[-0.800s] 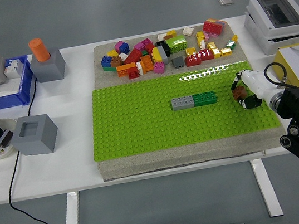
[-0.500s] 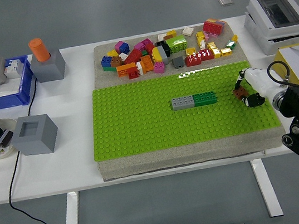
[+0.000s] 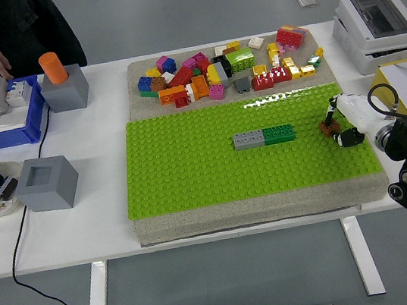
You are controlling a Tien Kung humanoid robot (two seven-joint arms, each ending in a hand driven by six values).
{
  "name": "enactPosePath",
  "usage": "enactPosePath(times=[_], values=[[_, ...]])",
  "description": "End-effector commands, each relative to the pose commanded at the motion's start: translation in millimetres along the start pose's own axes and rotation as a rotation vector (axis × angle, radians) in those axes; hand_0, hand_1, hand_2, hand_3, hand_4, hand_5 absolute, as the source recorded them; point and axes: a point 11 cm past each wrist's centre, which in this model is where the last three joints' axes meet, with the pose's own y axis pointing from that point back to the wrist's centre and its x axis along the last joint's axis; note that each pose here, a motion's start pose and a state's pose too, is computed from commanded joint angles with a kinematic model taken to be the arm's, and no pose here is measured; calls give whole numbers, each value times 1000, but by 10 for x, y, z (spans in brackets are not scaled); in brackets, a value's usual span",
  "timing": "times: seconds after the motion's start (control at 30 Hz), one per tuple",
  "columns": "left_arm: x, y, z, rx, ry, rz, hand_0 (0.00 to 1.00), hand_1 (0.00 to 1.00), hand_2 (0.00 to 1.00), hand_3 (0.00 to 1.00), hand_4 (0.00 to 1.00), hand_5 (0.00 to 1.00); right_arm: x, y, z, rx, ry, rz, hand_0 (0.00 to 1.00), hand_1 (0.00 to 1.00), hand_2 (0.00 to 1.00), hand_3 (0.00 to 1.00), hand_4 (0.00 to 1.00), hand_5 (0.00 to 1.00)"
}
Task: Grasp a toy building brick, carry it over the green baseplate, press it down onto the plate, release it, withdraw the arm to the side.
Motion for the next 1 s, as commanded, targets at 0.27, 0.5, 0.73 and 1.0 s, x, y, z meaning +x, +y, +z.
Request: enactPosePath(times=[0.27, 0.5, 0.73, 1.0], values=[[4, 0, 2, -1, -1, 1, 656, 639, 633, 639, 703, 234, 23, 15, 43, -3, -4, 2, 789, 849, 897, 508, 656, 2], [8, 1, 11, -2, 0, 1, 656, 639, 633, 639, 702, 233, 53, 25, 67, -3, -17, 11, 789, 849, 898, 560, 620, 2], [7, 1, 10, -2, 0, 1, 656, 638, 633, 637, 701, 231, 75, 35, 86, -2, -30, 19, 789, 849, 899, 597, 549, 2], [6, 1, 7, -2, 1, 1, 656, 638, 633, 637, 702, 230, 53, 42, 117, -10, -36, 12, 789, 849, 898, 620, 474, 36]])
